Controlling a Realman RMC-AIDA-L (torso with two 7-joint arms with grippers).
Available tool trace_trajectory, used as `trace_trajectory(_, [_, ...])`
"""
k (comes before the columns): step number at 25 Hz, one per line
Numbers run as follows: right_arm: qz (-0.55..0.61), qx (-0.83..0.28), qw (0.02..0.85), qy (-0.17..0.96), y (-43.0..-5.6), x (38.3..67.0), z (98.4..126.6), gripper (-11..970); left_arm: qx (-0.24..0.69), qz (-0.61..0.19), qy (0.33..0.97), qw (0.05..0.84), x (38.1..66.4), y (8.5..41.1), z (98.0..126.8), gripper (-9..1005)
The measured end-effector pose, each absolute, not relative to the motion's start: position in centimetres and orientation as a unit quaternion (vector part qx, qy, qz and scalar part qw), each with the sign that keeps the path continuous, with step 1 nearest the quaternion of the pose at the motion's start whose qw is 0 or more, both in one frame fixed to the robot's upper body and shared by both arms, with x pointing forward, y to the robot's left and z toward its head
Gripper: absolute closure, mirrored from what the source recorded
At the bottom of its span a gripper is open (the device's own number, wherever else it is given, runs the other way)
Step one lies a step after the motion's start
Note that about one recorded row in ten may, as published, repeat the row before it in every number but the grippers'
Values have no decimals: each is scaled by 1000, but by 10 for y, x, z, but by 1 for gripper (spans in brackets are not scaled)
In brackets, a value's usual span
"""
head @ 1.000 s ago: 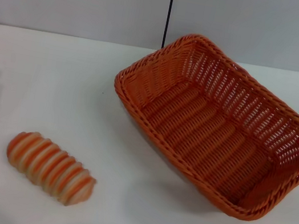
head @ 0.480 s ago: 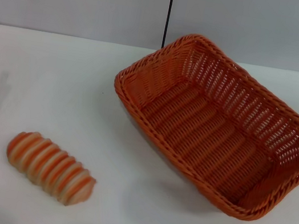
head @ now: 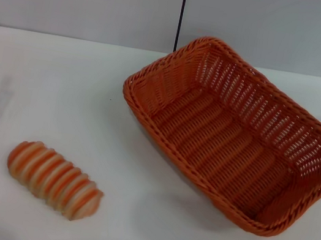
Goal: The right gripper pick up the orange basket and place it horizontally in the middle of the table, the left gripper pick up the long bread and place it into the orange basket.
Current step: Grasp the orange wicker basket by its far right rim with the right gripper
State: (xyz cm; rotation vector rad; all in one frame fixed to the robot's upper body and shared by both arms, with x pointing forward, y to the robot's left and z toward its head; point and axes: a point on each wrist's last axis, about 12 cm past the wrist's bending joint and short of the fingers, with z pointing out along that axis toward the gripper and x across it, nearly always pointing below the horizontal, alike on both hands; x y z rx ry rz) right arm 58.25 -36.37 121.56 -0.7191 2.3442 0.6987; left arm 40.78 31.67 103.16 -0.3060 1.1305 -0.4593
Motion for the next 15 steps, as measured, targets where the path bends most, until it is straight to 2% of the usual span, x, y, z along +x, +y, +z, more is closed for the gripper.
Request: trace_trajectory(15, [261,-303,206,893,-317,602,1175,322,-146,-214,537,803,403,317,1029,163])
